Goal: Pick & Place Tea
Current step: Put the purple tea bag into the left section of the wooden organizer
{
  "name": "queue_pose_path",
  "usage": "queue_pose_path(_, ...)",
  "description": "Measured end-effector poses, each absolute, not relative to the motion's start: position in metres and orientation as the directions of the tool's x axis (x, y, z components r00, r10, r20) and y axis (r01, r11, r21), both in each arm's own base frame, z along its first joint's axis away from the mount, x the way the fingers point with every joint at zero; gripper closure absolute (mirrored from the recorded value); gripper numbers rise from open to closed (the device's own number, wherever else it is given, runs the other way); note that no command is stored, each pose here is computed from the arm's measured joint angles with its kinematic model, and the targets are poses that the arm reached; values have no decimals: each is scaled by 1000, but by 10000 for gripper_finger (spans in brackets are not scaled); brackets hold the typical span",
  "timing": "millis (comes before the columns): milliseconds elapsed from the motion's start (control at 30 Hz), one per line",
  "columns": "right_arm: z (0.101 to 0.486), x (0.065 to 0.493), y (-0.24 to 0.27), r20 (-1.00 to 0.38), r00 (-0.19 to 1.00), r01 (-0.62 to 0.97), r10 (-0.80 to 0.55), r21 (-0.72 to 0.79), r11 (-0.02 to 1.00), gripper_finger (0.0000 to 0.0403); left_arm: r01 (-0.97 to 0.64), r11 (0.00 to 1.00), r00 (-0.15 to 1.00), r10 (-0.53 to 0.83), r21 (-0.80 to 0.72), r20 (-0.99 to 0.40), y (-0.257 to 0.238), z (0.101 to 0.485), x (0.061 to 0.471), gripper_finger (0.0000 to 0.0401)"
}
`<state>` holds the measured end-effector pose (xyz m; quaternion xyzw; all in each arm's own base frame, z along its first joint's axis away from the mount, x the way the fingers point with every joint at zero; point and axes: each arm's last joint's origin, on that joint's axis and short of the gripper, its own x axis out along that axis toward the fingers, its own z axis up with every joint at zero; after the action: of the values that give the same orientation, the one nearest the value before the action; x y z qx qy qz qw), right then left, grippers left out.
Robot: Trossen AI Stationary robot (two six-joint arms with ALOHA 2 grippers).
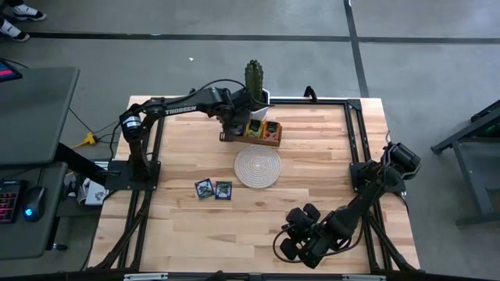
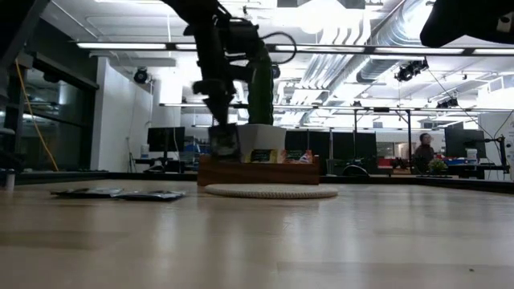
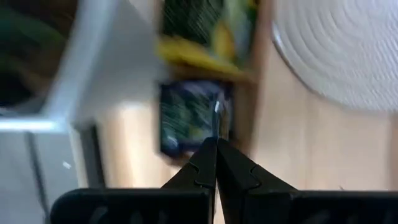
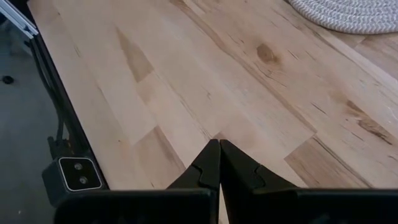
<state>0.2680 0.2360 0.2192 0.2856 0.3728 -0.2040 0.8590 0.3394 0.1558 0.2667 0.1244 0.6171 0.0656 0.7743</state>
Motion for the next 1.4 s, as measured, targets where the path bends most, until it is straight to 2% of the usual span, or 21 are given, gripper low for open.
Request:
queue_pose_path(67, 219, 268, 236, -756, 640, 563, -136, 341, 753, 402, 44, 957, 258, 268, 288, -928, 158, 265, 346, 401)
queue_pose_path(167, 219, 269, 236, -754, 643, 561, -133, 346, 752, 402, 63, 966, 190, 235, 251, -953, 156, 257, 341, 401)
queue_pose_path(567, 220, 269, 237, -753, 645, 560, -131, 349, 751, 402, 46, 961, 167, 261, 272, -951, 159, 250, 345, 392)
queue_pose_path(800, 220, 269, 237, -755, 643, 558, -130, 345, 755, 402, 47, 961, 162, 261, 272, -952, 159, 253, 345, 327)
queue_pose_path(967, 219, 269, 237, -755, 642, 557, -130, 343, 757, 402, 65, 956, 177, 271, 286, -946, 160, 275, 346, 273)
queue_pose_path(1133, 219, 272, 233, -758, 637, 562, -138, 334, 757, 402, 45, 944, 254, 306, 328, -917, 157, 319, 339, 260)
queue_pose_path(1233, 219, 280, 223, -767, 626, 561, -140, 318, 764, 402, -9, 933, 360, 339, 360, -869, 149, 352, 322, 264)
queue_pose_path(1400, 221, 310, 191, -775, 620, 502, -120, 274, 820, 402, -80, 933, 488, 344, 351, -802, 131, 372, 285, 274)
